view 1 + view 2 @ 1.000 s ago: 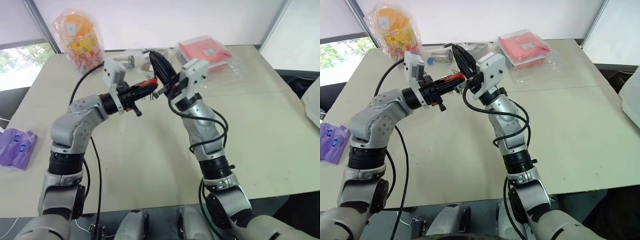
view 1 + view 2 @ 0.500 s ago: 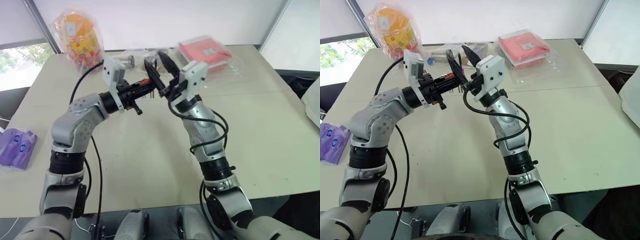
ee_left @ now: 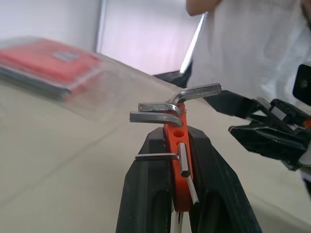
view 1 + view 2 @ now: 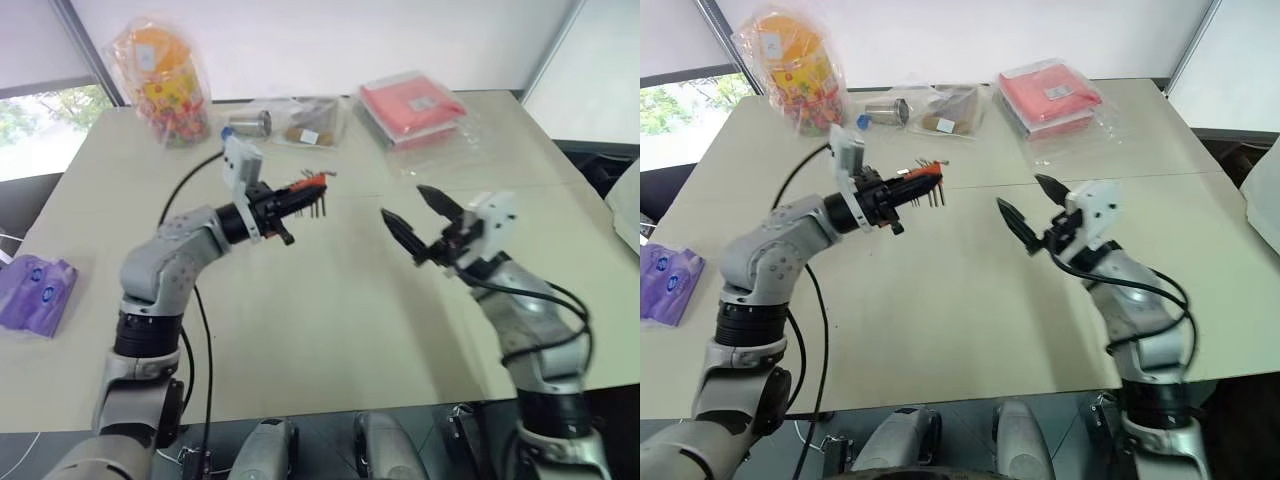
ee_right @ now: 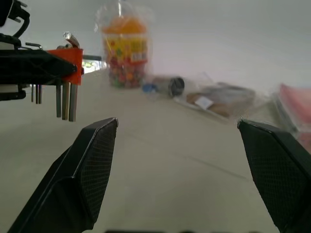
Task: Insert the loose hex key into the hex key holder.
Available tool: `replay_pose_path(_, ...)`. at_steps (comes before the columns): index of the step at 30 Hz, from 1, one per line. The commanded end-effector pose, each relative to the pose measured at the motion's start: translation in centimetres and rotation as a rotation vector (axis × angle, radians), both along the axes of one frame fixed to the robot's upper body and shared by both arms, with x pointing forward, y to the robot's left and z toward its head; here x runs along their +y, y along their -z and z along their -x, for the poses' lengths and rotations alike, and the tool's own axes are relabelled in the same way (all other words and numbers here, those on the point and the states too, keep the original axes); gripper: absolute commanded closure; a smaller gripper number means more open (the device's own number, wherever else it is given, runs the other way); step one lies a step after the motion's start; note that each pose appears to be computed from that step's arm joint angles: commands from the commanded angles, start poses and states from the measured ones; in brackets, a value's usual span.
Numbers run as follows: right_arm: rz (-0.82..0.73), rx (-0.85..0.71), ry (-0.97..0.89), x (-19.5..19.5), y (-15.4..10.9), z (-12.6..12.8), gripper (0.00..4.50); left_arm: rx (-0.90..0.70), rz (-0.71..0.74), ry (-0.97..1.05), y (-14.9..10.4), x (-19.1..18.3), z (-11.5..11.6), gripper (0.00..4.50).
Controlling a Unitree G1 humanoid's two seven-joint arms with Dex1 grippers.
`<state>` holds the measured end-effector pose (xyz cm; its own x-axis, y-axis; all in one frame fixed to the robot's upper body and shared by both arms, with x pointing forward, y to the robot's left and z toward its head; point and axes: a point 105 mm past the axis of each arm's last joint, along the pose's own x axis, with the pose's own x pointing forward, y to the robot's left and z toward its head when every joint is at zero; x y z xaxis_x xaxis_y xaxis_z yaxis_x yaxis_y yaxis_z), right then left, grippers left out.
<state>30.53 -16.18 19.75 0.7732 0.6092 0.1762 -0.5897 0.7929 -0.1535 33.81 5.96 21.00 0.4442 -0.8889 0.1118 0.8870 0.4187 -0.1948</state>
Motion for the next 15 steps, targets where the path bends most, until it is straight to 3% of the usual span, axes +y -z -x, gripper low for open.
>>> replay_pose_path(1,0.066,-0.036,-0.001,-1.3,-1.4,1.1,0.4,0.195,0.004,0.077,3.3,-2.6,0.4,4.5)
replay_pose_path(7,0.085,-0.072,0.037,-1.5,-2.1,0.8,0.4,0.452,0.015,0.058,7.3,-5.1,-0.2,4.5)
replay_pose_path(13,0.077,-0.086,0.052,-0.8,-2.1,1.2,0.4,0.682,0.047,-0.022,10.3,-5.3,-1.3,4.5)
replay_pose_path(15,0.078,-0.087,0.048,-0.5,-2.1,1.3,0.32,0.723,0.041,-0.045,11.2,-5.0,-1.5,3.55)
